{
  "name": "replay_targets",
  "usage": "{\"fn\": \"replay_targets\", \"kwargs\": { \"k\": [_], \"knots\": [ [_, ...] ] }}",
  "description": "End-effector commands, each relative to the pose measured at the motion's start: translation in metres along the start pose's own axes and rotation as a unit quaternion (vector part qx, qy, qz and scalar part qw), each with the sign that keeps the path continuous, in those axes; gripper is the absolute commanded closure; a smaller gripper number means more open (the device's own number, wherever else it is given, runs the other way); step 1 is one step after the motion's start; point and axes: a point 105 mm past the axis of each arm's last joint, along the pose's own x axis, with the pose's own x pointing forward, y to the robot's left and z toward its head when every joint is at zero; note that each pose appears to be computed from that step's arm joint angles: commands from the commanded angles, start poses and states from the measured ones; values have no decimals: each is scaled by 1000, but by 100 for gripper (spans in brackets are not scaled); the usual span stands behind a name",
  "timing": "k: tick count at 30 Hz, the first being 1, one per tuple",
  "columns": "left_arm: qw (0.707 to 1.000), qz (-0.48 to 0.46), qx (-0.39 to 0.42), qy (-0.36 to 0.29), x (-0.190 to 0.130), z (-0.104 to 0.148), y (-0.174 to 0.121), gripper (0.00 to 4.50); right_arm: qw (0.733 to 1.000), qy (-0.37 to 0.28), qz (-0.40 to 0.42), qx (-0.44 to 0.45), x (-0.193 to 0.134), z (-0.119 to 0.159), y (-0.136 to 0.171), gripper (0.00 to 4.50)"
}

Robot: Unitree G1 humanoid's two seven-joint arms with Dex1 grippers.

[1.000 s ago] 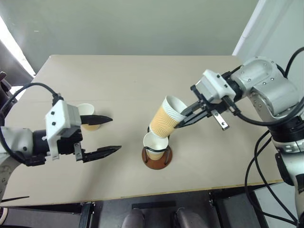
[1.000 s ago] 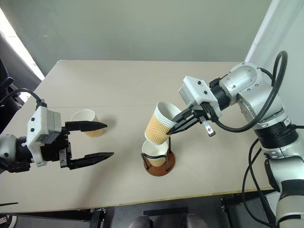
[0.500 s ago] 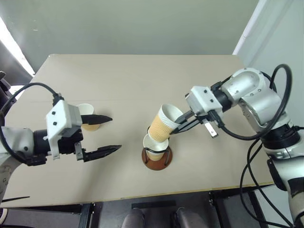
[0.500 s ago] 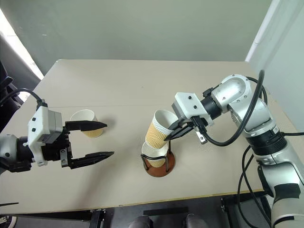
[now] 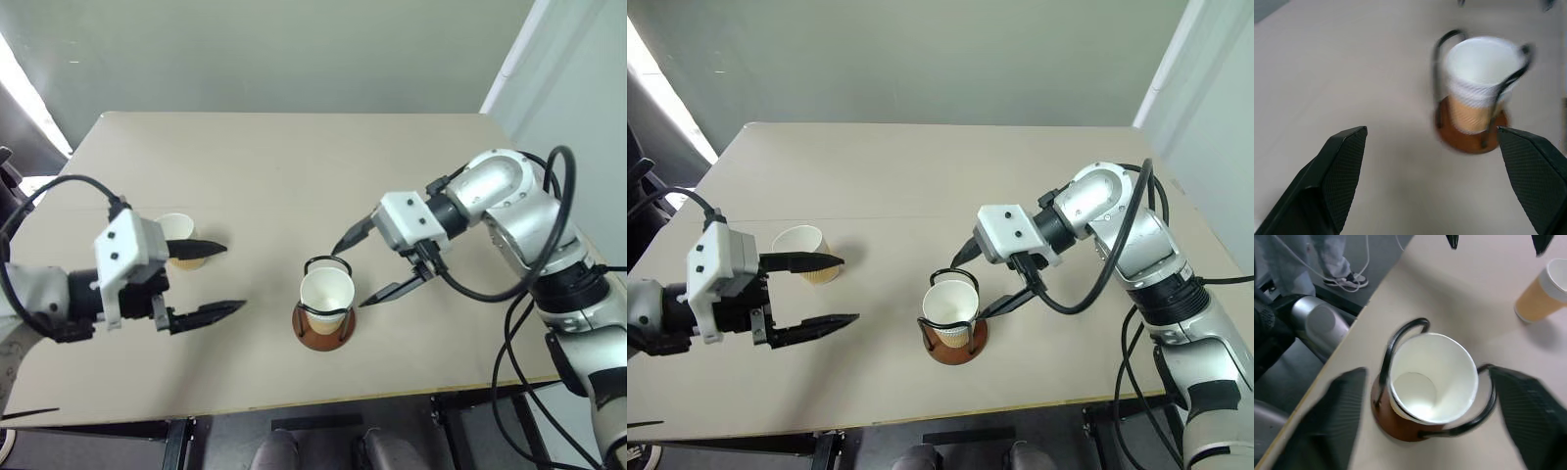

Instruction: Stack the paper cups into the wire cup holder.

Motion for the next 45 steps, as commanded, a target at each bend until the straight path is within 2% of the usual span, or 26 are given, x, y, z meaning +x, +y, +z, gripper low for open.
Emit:
{"fn": "replay_targets", "kwargs": {
  "k": [1,5,8,13,21,24,35,45],
  "knots": [
    [991,93,64,75,-9,-12,45,0,991,-67,-102,48,-62,13,-20,4],
    [978,136,96,129,-10,-27,80,0,970,-126,-185,98,-102,5,-27,4],
    [974,132,107,153,-1,-39,92,0,951,-164,-232,125,-115,4,-31,4],
    [973,101,106,178,25,-60,102,0,945,-157,-247,144,-114,-3,-17,4],
    [971,61,100,209,46,-88,105,0,937,-144,-275,160,-117,-5,-3,4],
    [973,52,100,203,50,-89,105,57,936,-135,-282,162,-117,-5,1,0],
    [975,14,93,203,51,-90,98,440,934,-127,-290,162,-121,-4,8,0],
    [974,24,111,197,38,-74,104,446,935,-125,-291,160,-118,-6,6,0]
  ]
}}
